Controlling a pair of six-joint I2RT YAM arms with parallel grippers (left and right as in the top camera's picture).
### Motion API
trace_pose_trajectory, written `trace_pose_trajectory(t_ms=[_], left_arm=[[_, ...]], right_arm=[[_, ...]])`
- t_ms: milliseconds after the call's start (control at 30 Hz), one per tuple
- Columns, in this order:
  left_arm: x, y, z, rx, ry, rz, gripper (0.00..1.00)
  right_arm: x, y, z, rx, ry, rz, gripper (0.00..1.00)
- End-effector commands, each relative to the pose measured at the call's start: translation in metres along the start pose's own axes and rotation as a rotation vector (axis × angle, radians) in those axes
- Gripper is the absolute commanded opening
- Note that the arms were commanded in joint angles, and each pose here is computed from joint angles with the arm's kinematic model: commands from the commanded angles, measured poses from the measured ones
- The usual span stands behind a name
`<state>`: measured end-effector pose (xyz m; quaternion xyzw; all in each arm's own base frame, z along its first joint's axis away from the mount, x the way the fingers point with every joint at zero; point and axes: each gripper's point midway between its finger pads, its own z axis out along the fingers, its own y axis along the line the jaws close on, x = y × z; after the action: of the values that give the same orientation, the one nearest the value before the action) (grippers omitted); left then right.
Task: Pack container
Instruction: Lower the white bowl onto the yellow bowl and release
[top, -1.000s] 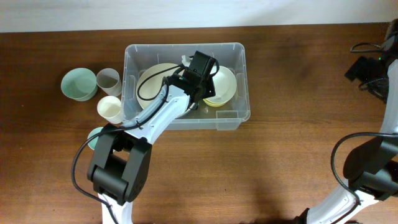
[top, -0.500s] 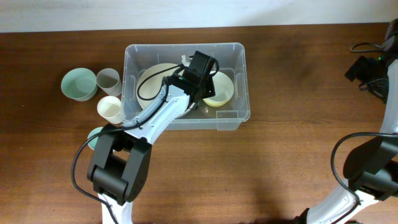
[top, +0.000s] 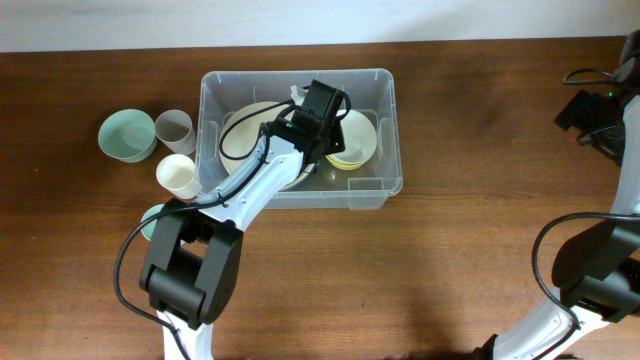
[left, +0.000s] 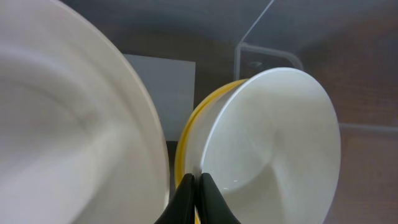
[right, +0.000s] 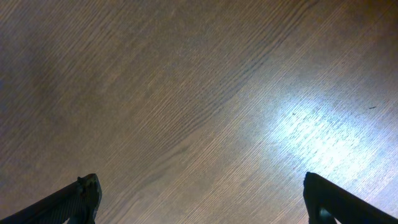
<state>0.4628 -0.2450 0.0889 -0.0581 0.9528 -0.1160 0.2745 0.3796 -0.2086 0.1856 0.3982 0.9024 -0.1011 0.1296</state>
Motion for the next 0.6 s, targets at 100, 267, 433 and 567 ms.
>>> trace_pose_trajectory(t_ms=[100,267,433,567], left_arm=[[0.002,-0.008,0.001,0.039,0.012,0.026,0.04],[0.005,-0.013,0.001,0.065,0.030,0.026,0.02],[0.012,-0.022,0.000,0.119,0.067,0.026,0.02],[0.012,-0.022,-0.001,0.122,0.069,0.026,0.02]], right_arm=[[0.001,-0.003,0.006,0.021,0.009,-0.008,0.99],[0.001,-0.003,0.006,0.022,0.010,-0.009,0.99],[0.001,-0.003,0.006,0.021,0.010,-0.009,0.99],[0.001,-0.003,0.006,0.022,0.010,-0.009,0.99]])
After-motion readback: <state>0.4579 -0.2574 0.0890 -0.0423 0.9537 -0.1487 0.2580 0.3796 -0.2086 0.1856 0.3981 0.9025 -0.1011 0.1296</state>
